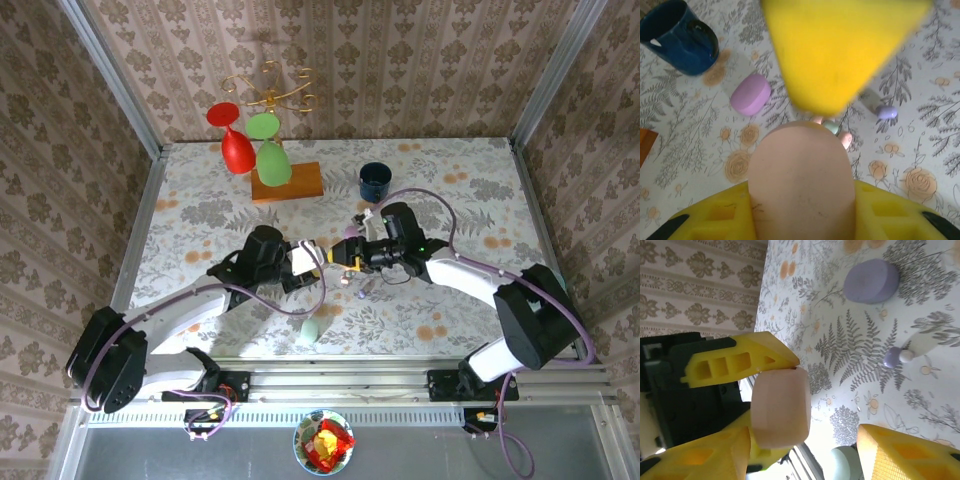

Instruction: Insert the wireless bluetooth earbuds into the charging case

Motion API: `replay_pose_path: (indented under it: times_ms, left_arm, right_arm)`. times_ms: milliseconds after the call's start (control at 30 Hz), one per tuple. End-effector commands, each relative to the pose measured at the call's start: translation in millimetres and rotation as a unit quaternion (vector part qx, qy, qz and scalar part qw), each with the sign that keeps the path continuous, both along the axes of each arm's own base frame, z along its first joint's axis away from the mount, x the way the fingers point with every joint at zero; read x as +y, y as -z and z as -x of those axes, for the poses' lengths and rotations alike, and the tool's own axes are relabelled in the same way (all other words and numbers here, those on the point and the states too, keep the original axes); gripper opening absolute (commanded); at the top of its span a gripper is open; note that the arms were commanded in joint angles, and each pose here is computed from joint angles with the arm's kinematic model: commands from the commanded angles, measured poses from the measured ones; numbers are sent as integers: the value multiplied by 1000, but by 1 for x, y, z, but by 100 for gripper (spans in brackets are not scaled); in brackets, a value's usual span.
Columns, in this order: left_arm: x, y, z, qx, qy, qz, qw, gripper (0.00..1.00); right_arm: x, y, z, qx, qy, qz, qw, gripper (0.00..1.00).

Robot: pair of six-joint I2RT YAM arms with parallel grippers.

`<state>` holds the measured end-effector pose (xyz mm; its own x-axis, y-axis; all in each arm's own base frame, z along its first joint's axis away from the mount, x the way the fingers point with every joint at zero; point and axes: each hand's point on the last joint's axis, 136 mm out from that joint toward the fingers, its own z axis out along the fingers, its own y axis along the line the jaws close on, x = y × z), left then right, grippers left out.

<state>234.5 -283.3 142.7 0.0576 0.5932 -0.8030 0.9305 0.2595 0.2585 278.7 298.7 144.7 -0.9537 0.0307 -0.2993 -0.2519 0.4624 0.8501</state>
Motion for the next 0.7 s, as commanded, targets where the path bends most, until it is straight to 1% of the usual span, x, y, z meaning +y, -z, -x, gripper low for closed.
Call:
replay_pose_path:
  times_ms: [0, 200, 333, 467, 533, 567, 633, 667]
  left_arm:
    - [-4, -14, 3, -3, 11, 34, 999, 27]
    - [-3, -10, 9, 5, 24, 28, 999, 28]
    - [-2, -7, 11, 8, 26, 24, 999, 28]
    - [-2, -7, 13, 11, 30, 24, 999, 29]
    - [-1, -7, 13, 10, 31, 24, 999, 30]
    - [-1, -7, 13, 9, 31, 25, 999, 31]
    - [1, -8, 12, 5, 26, 29, 999, 38]
    - [1, -11, 10, 1, 21, 35, 999, 48]
  right_arm:
    - [11, -14, -5, -10, -10, -22, 1000, 59]
    - [12, -12, -7, -8, -8, -23, 1000, 50]
    - [13, -13, -7, -10, -9, -23, 1000, 40]
    - [13, -11, -8, -8, -10, -22, 1000, 27]
    - [13, -11, -7, -8, -11, -22, 1000, 22]
    - [13, -12, -7, -9, -11, -22, 1000, 21]
    - [12, -14, -7, -11, -10, -23, 1000, 20]
    - [11, -16, -8, -13, -9, -25, 1000, 20]
